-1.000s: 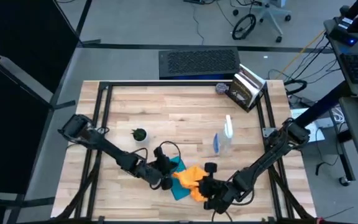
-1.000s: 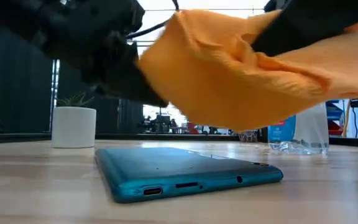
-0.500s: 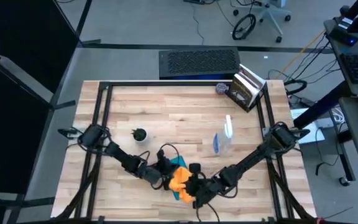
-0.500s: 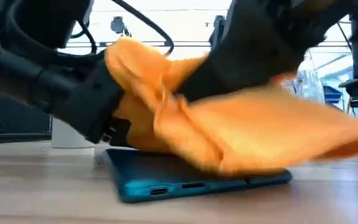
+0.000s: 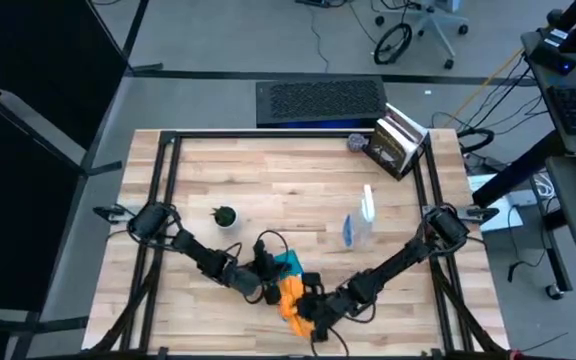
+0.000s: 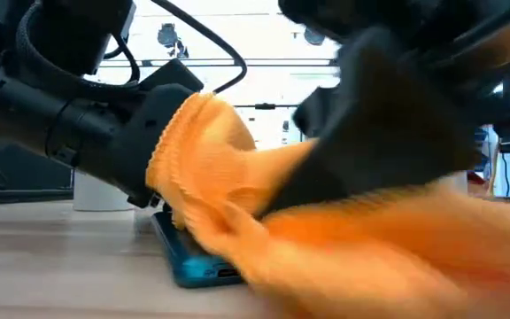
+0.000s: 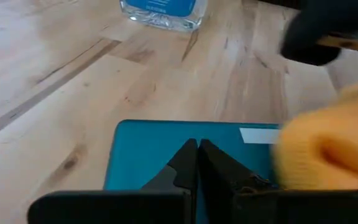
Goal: Apply microfiber cloth
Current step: Wipe the tablet with the microfiber cloth
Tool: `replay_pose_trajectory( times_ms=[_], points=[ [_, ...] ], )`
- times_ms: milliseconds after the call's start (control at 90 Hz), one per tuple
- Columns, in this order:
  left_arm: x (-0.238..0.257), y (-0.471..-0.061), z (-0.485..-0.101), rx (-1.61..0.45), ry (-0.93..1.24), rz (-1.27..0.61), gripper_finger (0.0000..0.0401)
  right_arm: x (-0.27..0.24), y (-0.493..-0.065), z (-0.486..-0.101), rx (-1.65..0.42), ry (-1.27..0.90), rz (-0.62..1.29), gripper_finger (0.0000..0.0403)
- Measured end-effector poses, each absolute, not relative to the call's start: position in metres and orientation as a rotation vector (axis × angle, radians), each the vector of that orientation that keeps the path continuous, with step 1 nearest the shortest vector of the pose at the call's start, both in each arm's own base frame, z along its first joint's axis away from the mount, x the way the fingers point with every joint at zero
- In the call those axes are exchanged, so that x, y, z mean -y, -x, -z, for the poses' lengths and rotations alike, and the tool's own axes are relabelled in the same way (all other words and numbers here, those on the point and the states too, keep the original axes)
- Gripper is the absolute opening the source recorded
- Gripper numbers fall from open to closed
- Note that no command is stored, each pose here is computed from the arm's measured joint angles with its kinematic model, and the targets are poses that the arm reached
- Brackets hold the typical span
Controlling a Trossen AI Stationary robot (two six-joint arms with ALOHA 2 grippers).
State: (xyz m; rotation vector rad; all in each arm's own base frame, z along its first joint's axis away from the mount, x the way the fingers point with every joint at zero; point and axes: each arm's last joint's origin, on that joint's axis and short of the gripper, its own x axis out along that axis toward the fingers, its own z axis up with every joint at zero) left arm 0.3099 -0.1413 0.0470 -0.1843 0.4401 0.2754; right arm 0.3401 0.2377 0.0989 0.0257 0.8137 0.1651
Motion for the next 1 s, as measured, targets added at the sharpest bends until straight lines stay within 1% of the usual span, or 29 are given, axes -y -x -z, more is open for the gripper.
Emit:
replay_pose_trajectory(
  times_ms=[122,167,222,311,367,444,556,667,800,1000],
  points=[
    [0.141,-0.310,-0.047,-0.439,0.174,-0.270,0.0003,-0.240,-0.331,-0.114,-0.840,0.001,-0.193,0.0020],
    [0.141,-0.310,-0.047,-0.437,0.174,-0.269,0.0003,-0.238,-0.324,-0.120,-0.868,0.045,-0.200,0.0020],
    [0.141,-0.310,-0.047,-0.435,0.175,-0.268,0.0003,-0.236,-0.320,-0.133,-0.852,0.090,-0.202,0.0020],
    [0.141,-0.310,-0.047,-0.431,0.171,-0.265,0.0003,-0.226,-0.320,-0.166,-0.757,0.153,-0.118,0.0020],
    [0.141,-0.310,-0.047,-0.432,0.171,-0.265,0.0003,-0.218,-0.323,-0.173,-0.733,0.201,-0.061,0.0020],
    [0.141,-0.310,-0.048,-0.429,0.171,-0.263,0.0003,-0.206,-0.329,-0.164,-0.765,0.247,-0.018,0.0020],
    [0.141,-0.310,-0.048,-0.428,0.172,-0.262,0.0003,-0.193,-0.347,-0.149,-0.758,0.204,0.008,0.0020],
    [0.141,-0.310,-0.048,-0.427,0.173,-0.261,0.0003,-0.188,-0.356,-0.117,-0.818,0.191,0.009,0.0020],
    [0.141,-0.310,-0.048,-0.428,0.176,-0.253,0.0003,-0.200,-0.352,-0.104,-0.846,0.125,-0.002,0.0020],
    [0.142,-0.310,-0.048,-0.428,0.165,-0.246,0.0003,-0.236,-0.327,-0.103,-0.879,0.099,-0.094,0.0020]
  ],
)
